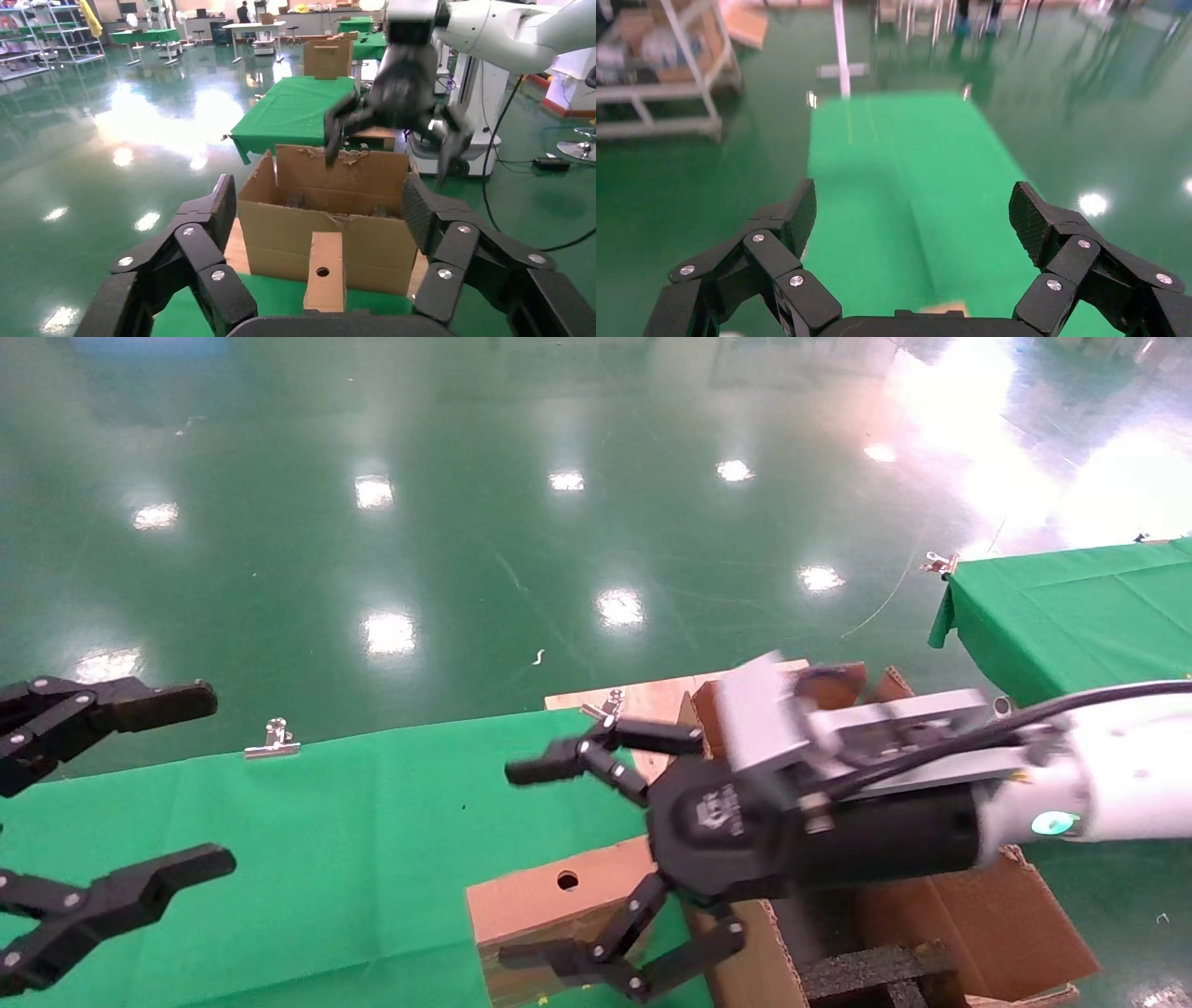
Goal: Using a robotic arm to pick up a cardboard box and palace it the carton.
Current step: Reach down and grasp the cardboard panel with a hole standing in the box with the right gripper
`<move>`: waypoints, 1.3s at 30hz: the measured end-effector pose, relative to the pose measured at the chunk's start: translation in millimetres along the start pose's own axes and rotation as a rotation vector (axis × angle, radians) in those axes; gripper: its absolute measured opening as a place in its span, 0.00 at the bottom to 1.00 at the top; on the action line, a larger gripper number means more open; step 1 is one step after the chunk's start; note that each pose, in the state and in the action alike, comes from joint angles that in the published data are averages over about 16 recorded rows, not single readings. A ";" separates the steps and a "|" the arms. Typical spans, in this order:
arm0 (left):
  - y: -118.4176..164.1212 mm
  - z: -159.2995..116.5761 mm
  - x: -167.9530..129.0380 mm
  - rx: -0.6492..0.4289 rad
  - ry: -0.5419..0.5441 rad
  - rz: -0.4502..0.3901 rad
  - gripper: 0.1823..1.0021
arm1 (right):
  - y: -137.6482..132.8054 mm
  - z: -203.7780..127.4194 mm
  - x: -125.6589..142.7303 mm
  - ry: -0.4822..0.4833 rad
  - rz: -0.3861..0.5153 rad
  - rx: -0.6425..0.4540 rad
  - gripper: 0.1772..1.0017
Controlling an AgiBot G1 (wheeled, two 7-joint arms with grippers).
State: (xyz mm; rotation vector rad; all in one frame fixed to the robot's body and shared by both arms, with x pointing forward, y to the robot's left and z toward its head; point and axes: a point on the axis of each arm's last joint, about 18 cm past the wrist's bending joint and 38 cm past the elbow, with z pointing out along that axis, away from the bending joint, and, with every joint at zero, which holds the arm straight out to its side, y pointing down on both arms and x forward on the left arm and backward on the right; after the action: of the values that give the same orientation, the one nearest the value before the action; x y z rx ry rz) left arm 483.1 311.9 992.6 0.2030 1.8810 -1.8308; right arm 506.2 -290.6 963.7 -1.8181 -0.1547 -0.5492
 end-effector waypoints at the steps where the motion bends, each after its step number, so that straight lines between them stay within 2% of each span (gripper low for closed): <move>1: 0.0 0.0 0.0 0.000 0.000 0.000 0.85 | 3.8 3.4 1.7 -0.005 0.002 -0.028 1.00; 5: 0.0 0.0 0.0 0.000 0.000 0.000 0.78 | 17.8 17.0 9.7 -0.025 0.006 -0.141 1.00; 12: 0.0 0.0 0.0 0.000 0.000 0.000 0.59 | 38.0 36.7 26.5 -0.052 -0.021 -0.325 1.00; 21: 0.0 0.0 0.0 0.000 0.000 0.000 0.32 | 53.6 55.5 47.4 -0.094 -0.118 -0.528 1.00; 27: 0.0 0.0 0.0 0.000 0.000 0.000 0.18 | 58.2 67.9 58.6 -0.134 -0.189 -0.632 1.00; 33: 0.0 0.0 0.0 0.000 0.000 0.000 0.09 | 61.9 78.0 64.8 -0.175 -0.230 -0.701 1.00; 39: 0.0 0.0 -0.1 0.000 0.000 0.000 0.04 | 64.8 84.0 66.6 -0.204 -0.244 -0.734 1.00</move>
State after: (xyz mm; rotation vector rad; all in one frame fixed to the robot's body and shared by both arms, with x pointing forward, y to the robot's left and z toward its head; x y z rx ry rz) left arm 483.2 312.0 992.6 0.2025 1.8809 -1.8309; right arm 613.4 -244.3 918.5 -2.5947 -0.3499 -0.6400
